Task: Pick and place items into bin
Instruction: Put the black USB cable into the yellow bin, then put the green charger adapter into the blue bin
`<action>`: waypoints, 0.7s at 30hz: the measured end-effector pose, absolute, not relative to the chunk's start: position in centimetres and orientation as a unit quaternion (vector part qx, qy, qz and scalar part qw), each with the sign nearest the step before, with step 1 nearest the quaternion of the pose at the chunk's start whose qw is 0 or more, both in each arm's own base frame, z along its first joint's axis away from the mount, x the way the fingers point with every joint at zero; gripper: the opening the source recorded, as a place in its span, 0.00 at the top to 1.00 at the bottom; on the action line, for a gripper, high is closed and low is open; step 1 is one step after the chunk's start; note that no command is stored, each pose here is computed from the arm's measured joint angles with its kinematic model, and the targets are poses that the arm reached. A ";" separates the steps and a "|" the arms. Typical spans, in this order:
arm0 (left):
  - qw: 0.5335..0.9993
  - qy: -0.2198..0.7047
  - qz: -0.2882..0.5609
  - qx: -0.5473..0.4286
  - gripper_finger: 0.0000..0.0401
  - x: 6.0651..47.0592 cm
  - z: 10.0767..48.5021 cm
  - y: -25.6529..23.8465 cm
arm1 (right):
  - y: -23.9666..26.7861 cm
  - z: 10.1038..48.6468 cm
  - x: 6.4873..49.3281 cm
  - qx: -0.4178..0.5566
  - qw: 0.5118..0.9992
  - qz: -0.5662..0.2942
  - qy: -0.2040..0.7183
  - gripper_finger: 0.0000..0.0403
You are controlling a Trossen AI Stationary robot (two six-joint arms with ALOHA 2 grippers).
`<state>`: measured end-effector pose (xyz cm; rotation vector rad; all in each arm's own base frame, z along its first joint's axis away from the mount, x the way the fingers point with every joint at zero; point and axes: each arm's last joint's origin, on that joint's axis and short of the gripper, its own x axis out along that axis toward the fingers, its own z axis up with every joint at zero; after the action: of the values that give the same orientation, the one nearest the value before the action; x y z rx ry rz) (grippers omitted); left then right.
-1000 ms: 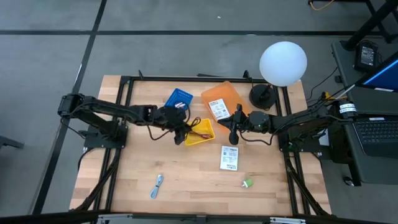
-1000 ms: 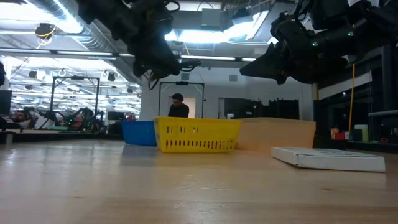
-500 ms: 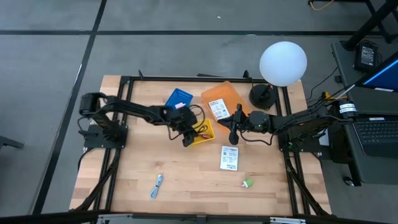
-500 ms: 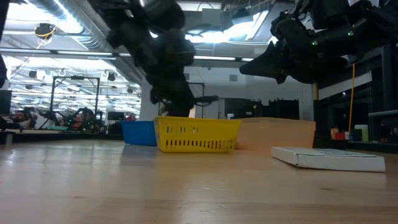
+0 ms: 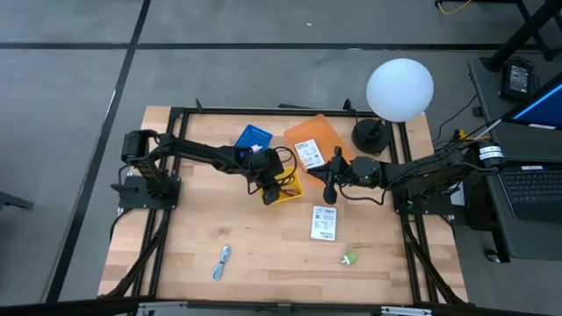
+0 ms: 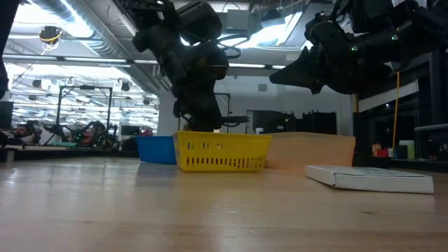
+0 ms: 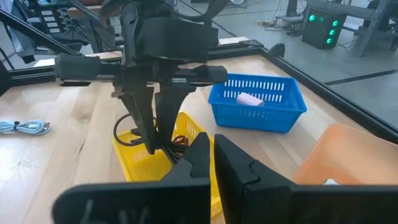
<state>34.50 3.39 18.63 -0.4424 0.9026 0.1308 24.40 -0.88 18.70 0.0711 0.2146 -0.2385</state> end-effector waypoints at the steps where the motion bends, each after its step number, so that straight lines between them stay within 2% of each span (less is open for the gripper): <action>1: 0.873 0.433 0.065 -0.215 0.87 34.5 18.6 3.4 | -0.9 18.7 24.4 0.035 0.987 -0.119 0.107 0.98; 15: 0.877 0.431 0.066 -0.201 0.74 34.5 18.6 3.4 | -0.9 18.7 24.4 0.035 0.987 -0.119 0.107 0.98; 21: 0.880 0.432 0.055 -0.192 0.72 34.5 18.7 3.4 | -0.9 18.7 24.4 0.036 0.987 -0.119 0.107 0.98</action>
<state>34.49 3.40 18.70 -0.4004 0.9001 0.1137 24.40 -0.88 18.70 0.0715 0.2145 -0.2385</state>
